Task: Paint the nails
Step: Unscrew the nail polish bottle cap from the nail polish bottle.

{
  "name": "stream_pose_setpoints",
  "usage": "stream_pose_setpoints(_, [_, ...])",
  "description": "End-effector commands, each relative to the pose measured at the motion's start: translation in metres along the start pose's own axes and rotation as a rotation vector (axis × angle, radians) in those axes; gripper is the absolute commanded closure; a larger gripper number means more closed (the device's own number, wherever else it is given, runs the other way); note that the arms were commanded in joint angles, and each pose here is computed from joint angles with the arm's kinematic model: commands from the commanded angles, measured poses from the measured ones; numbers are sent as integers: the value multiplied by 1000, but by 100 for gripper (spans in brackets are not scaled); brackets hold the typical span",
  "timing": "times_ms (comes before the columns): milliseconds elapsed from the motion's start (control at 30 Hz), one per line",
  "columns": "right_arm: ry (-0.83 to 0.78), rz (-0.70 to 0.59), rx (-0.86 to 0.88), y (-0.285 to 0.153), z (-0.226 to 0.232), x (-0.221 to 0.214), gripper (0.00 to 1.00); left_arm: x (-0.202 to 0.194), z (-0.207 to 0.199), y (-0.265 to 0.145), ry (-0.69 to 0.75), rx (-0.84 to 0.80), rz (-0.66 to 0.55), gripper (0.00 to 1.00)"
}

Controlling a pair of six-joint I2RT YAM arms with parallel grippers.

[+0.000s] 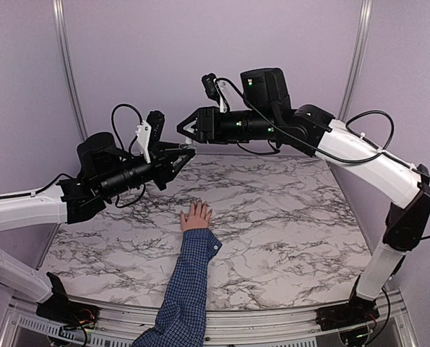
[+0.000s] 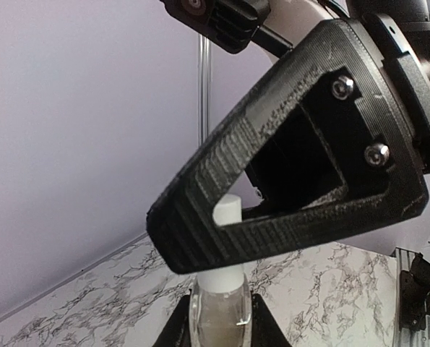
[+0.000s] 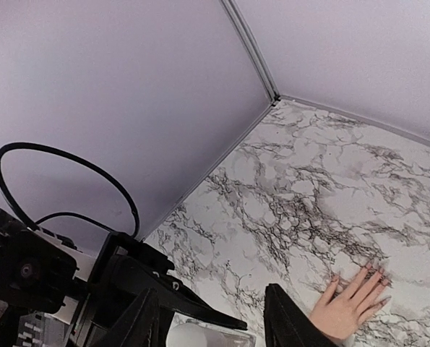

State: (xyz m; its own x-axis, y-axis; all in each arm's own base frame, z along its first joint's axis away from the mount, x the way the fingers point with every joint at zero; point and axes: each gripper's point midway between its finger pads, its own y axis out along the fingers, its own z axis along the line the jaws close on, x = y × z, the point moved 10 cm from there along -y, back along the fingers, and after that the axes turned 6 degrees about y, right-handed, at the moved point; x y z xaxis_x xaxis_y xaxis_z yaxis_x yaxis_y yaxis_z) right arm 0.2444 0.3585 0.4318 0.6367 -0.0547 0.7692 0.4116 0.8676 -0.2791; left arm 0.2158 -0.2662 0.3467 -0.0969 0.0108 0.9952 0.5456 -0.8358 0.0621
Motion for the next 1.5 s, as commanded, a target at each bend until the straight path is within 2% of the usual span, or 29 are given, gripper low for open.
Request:
stream_pose_setpoints(0, [52, -35, -119, -1, 1, 2, 54, -4, 2, 2, 44, 62, 19, 100])
stream_pose_setpoints(233, [72, -31, -137, 5, 0, 0, 68, -9, 2, 8, 59, 102, 44, 100])
stream_pose_setpoints(567, [52, -25, -57, 6, 6, 0, 100, -7, 4, 8, 51, 126, 43, 100])
stream_pose_setpoints(767, [-54, -37, 37, -3, 16, 4, 100, -3, -4, 9, 18, -8, 19, 100])
stream_pose_setpoints(833, [-114, -38, 82, -9, 22, 6, 100, -1, -7, 9, -27, -84, 8, 100])
stream_pose_setpoints(1067, [-245, -45, 203, -25, 35, 8, 100, 11, -19, 1, -37, -357, -39, 100])
stream_pose_setpoints(1467, [-399, -47, 507, -53, 51, 10, 100, 51, -36, -10, -76, -686, -134, 100])
